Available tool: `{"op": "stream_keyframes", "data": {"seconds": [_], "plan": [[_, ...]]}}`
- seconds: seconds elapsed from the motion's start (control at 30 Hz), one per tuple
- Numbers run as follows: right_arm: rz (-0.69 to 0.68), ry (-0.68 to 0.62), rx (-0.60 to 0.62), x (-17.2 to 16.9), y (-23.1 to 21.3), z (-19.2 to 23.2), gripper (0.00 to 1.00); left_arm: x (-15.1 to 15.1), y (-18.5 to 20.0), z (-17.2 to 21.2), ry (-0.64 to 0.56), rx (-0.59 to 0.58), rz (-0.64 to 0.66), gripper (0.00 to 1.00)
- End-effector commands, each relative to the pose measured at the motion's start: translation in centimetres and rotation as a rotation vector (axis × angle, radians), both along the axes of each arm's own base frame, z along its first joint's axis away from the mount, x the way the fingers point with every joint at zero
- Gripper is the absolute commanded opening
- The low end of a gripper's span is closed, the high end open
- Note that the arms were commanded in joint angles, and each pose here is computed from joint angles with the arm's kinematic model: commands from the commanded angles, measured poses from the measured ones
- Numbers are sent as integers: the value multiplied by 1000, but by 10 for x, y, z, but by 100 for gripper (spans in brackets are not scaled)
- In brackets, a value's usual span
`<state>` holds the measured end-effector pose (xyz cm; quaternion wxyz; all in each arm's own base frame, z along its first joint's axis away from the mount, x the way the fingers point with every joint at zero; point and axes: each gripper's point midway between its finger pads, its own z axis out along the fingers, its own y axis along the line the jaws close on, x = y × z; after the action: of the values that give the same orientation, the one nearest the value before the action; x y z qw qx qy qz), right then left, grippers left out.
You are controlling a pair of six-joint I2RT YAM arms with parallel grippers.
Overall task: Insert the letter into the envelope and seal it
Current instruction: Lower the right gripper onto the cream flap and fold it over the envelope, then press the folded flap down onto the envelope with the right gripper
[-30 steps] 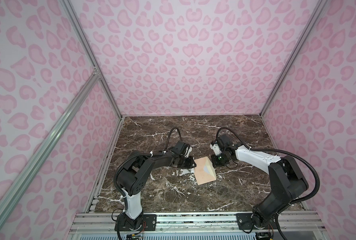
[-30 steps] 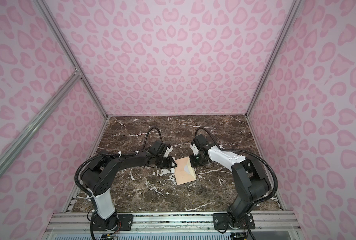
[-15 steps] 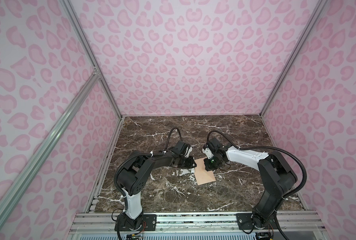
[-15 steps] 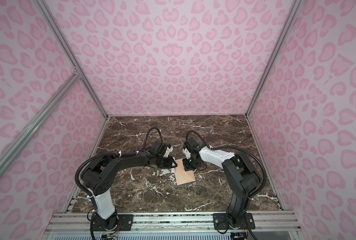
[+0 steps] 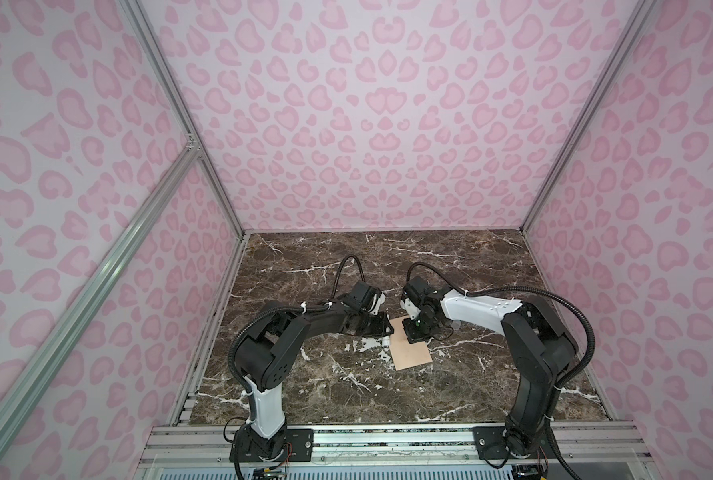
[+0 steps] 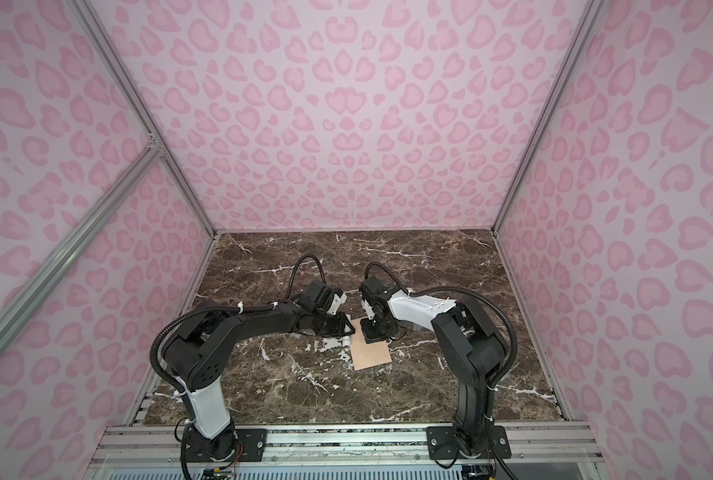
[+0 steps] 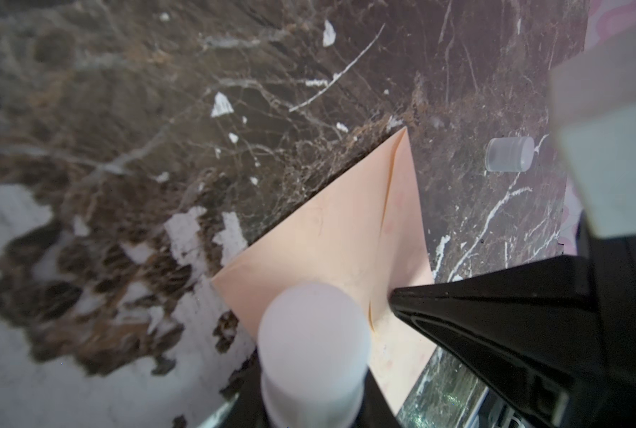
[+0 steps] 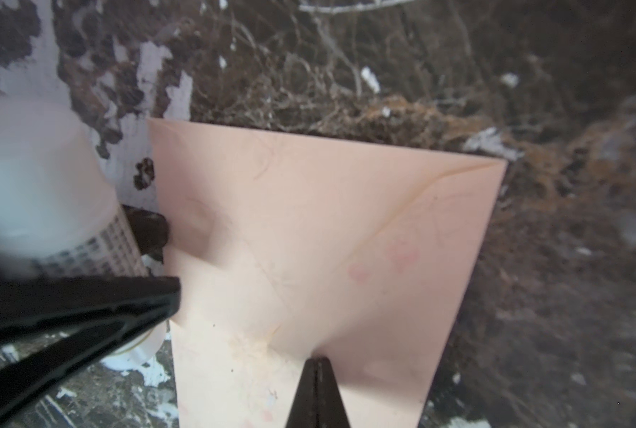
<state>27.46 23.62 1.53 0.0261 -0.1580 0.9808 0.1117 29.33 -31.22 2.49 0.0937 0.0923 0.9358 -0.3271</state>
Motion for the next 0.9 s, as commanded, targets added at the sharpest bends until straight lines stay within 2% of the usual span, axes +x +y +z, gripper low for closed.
{"op": "stream_keyframes", "data": {"seconds": [0.0,0.57,0.87], "plan": [[2,22,-89,-5,-12,-11,0,-7,5,-6,17,27,-13,10],[7,58,-161,-15,-4,-26,10,-12,8,-9,22,23,-17,10],[-3,62,-204,-19,-8,-33,11,-14,10,-5,12,20,-18,10]]}}
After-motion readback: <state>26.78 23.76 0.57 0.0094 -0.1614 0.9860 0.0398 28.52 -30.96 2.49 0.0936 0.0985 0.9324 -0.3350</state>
